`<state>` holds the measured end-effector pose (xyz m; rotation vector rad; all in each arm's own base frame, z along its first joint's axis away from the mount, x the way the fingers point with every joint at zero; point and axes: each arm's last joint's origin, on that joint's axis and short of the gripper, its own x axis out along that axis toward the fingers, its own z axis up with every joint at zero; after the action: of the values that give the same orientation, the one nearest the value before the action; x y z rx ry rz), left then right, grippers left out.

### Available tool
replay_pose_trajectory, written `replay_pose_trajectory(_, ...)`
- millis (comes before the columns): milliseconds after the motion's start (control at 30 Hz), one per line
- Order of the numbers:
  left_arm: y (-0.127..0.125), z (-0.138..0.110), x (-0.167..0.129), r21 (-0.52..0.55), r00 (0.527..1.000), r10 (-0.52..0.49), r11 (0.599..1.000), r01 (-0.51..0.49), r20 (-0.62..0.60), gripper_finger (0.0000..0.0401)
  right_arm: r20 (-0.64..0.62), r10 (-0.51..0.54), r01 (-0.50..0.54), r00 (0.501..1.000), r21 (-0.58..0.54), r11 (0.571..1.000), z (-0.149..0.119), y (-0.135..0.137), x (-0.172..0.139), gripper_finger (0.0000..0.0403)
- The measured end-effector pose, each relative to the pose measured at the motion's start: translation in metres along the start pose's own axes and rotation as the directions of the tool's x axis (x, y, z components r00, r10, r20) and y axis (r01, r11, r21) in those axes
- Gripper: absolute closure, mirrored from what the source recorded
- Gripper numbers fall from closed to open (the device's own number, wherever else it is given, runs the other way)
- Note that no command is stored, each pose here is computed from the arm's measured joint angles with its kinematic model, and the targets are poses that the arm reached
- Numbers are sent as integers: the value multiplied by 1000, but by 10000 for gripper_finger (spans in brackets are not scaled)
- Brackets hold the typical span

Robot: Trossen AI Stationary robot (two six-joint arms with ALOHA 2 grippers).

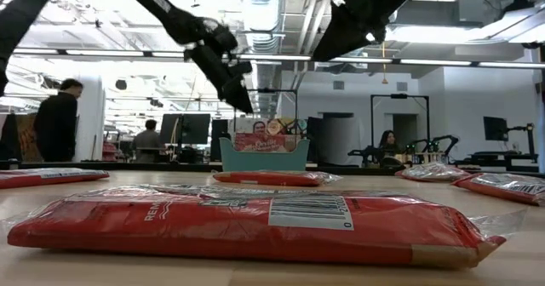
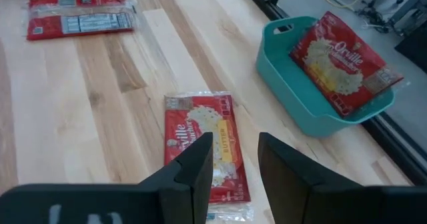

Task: Sort popcorn bags into baskets
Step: Put the red popcorn bag into the green basket

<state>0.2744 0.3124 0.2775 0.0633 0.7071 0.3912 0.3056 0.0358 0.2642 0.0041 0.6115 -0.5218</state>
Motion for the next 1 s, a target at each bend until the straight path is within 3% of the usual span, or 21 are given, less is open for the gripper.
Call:
replay_pose_trajectory(167,-33,11,-38,-35,989,-144,989,145,37,265,48,51,-52,998,21,998,5,-4,8,253)
replay_pose_trajectory(300,-83,-4,-52,-20,965,-260,965,261,38,300,209,270,-289,940,66,955,0,-11,27,246)
replay_pose_trajectory(367,-108,-14,-64,-6,955,-281,959,283,91,320,262,318,-353,911,101,930,-8,-19,34,243)
replay_pose_trajectory(533,-166,-43,-107,-44,930,-270,956,289,251,363,310,297,-360,903,168,918,-31,-32,45,239)
replay_pose_trajectory(633,-198,-63,-132,-64,908,-264,952,299,325,383,324,347,-415,880,171,894,-35,-31,50,241)
replay_pose_trajectory(833,-245,-111,-160,-143,908,-247,940,309,338,400,380,428,-482,820,58,874,-39,-6,78,250)
replay_pose_trajectory(1000,-262,-139,-164,-239,922,-234,919,314,310,395,355,427,-472,831,46,880,-33,20,109,267)
